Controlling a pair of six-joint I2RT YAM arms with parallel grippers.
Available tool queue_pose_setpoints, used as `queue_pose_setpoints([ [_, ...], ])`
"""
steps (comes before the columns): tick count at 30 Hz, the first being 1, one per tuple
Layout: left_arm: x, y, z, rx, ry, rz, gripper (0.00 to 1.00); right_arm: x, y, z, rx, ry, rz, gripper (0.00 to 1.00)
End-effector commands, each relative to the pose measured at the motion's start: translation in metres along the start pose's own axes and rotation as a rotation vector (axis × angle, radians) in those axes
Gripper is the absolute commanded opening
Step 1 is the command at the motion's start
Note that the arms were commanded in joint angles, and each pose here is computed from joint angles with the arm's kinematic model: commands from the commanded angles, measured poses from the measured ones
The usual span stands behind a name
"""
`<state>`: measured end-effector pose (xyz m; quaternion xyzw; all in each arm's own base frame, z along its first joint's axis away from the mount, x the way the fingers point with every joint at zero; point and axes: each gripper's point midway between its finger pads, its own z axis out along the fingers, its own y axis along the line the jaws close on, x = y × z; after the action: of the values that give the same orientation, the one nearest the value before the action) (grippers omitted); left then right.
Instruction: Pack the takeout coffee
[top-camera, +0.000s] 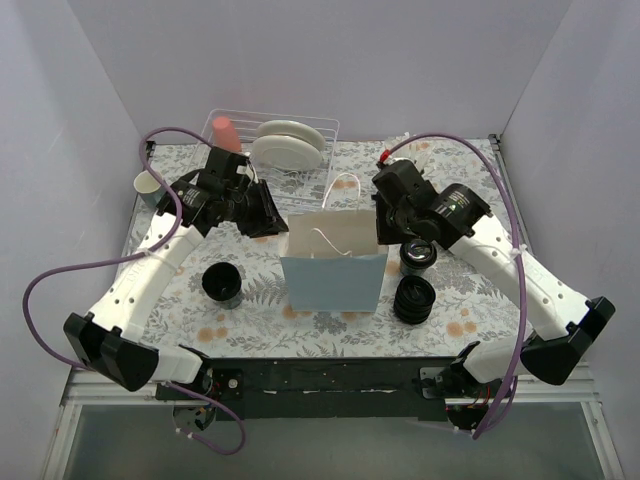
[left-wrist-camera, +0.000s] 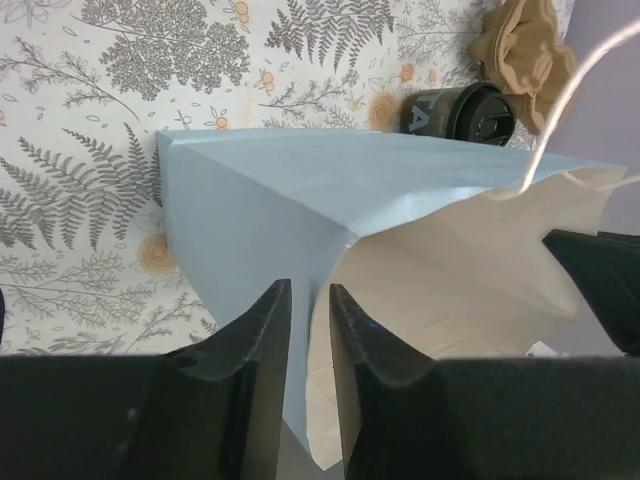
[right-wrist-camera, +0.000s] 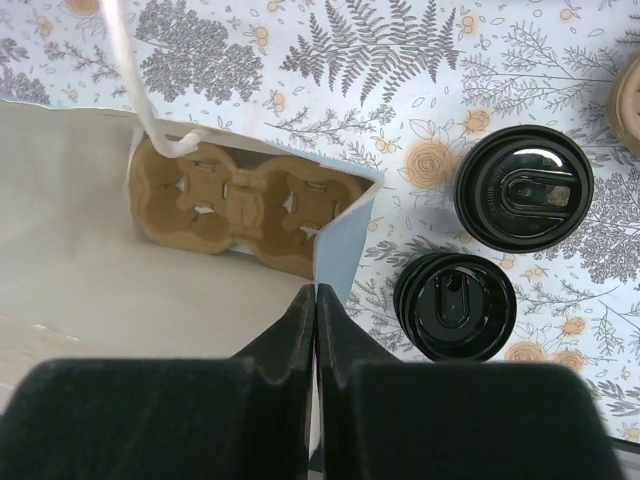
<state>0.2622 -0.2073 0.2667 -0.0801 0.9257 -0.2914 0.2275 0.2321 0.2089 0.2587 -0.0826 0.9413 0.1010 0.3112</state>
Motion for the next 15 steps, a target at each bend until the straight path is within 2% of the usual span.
queue_pose_setpoints([
  [1, -0.016, -0.006, -0.014, -0.021, -0.054, 0.037, 0.3, -0.023, 0.017, -0.013, -0.069, -0.059, 0.041, 0.13],
  [4, -0.022, -0.01, -0.018, -0.03, -0.06, 0.047, 0.41, -0.029, 0.02, -0.021, -0.082, -0.062, 0.05, 0.24],
  [9, -0.013, -0.01, -0.023, -0.014, -0.05, 0.017, 0.41, -0.043, 0.021, -0.042, -0.108, -0.112, 0.05, 0.34],
  [15, -0.002, 0.002, -0.015, -0.041, -0.018, 0.002, 0.41, -0.055, 0.019, -0.052, -0.099, -0.147, 0.038, 0.37],
])
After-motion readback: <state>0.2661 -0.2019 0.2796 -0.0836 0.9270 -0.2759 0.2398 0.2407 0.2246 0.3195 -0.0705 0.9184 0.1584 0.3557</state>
